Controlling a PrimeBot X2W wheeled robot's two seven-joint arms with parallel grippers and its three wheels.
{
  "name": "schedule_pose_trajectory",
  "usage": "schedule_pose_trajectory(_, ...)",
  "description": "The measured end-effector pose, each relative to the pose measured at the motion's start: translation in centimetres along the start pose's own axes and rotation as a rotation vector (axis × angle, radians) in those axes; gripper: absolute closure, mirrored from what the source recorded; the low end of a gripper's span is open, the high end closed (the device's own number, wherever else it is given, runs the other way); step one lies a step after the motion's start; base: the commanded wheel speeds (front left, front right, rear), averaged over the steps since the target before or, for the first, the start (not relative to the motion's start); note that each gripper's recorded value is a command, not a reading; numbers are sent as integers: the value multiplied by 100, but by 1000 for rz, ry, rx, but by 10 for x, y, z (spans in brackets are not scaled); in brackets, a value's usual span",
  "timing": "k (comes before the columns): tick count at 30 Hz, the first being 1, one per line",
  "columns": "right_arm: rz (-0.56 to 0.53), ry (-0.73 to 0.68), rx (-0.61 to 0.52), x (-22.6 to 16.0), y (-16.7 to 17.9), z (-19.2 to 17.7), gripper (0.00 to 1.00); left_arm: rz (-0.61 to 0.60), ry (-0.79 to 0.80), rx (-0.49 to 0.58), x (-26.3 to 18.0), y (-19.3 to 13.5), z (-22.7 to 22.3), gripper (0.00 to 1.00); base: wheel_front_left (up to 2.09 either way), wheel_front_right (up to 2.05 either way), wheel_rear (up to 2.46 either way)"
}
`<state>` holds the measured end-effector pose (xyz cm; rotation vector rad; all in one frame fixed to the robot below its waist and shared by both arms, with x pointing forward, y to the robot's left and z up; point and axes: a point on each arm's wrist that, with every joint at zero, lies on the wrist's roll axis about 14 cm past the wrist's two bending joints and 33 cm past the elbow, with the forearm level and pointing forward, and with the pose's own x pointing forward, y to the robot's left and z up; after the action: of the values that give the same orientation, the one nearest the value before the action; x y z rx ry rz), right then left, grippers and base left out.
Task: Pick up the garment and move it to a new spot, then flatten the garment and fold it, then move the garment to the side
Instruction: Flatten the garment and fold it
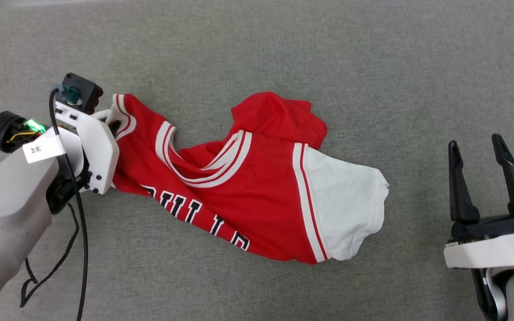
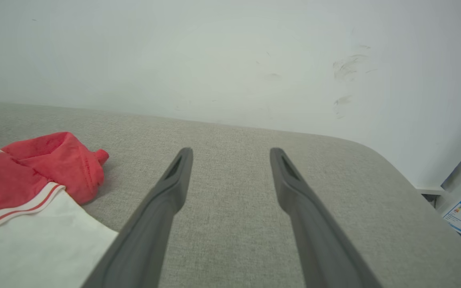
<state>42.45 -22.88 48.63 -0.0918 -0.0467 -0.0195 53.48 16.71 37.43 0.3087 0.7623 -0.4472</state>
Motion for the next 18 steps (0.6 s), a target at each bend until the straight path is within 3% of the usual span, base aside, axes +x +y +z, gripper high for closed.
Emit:
schedule_pose_trajectory(10, 25, -55, 11, -11, 6, 23, 0, 155, -356, -29, -63, 30, 51, 0, 0, 0, 0)
schedule_pose_trajectory(18, 70, -105, -5, -18, 13, 44, 0, 334, -593, -89, -137, 41, 48, 0, 0, 0, 0)
